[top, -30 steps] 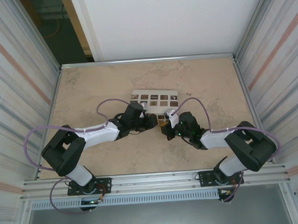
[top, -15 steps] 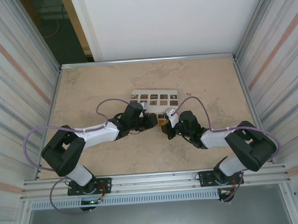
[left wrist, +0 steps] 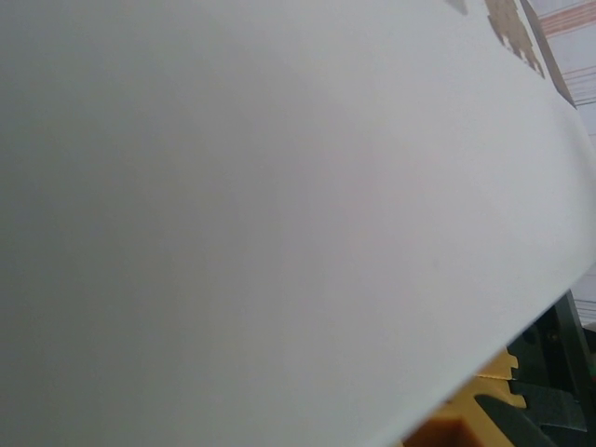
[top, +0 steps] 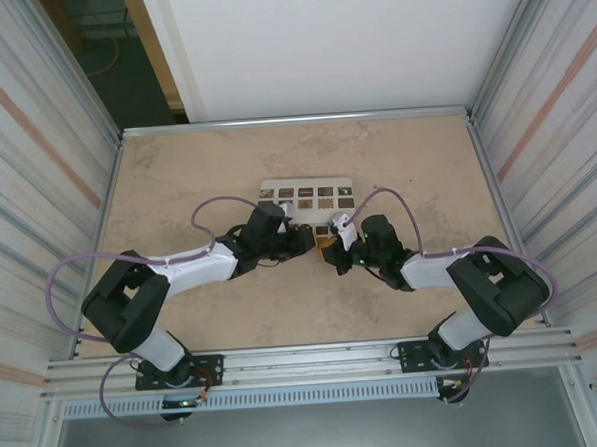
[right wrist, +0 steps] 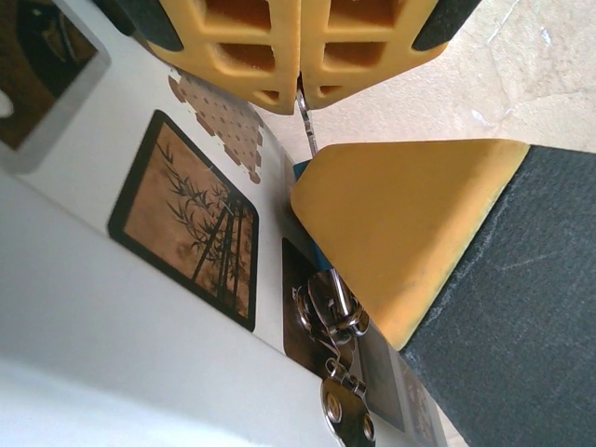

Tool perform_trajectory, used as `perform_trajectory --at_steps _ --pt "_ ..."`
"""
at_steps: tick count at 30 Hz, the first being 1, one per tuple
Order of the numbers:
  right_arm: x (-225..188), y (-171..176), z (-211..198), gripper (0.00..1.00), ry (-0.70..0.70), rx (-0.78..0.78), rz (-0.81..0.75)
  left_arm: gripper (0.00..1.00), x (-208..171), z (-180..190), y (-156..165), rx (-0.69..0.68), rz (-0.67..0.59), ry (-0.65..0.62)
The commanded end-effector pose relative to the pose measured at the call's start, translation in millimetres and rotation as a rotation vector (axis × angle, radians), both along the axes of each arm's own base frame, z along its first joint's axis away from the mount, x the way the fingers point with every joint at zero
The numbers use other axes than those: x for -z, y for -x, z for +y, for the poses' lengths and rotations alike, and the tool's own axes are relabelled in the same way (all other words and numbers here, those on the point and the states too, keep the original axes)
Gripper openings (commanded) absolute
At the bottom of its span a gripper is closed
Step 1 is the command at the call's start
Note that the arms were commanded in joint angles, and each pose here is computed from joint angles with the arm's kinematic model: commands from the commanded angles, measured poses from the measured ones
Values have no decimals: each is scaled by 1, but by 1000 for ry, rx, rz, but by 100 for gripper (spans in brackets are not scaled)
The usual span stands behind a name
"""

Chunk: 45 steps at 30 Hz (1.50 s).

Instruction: Unlock a padlock with a key

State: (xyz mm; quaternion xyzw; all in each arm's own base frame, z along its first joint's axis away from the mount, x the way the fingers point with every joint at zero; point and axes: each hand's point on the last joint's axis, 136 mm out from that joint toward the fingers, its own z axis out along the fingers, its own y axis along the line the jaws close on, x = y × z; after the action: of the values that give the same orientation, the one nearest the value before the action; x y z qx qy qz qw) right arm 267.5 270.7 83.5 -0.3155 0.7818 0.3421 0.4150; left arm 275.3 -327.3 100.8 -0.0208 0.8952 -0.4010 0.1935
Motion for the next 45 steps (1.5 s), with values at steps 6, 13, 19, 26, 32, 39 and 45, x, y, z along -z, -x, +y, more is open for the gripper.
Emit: perform_trajectory --at_steps 6,13,19,26,32,39,45 --pt "-82 -29 32 0 -167 -47 -196 14 -8 -21 22 114 17 57" --pt "-97 -37 34 0 -166 -40 -238 14 2 -21 26 114 37 47" --pt "-92 -46 22 0 -87 27 -305 14 2 -20 29 118 44 52" --pt "-106 -32 32 0 -226 -93 -184 14 3 -22 28 120 41 50" --pt "-105 -19 38 0 -268 -157 -102 14 2 -23 27 124 31 58" --pt "-102 -27 33 0 -229 -104 -154 14 5 -22 29 133 39 43" --pt "-123 -33 39 0 -245 -102 -233 14 18 -23 33 141 77 39"
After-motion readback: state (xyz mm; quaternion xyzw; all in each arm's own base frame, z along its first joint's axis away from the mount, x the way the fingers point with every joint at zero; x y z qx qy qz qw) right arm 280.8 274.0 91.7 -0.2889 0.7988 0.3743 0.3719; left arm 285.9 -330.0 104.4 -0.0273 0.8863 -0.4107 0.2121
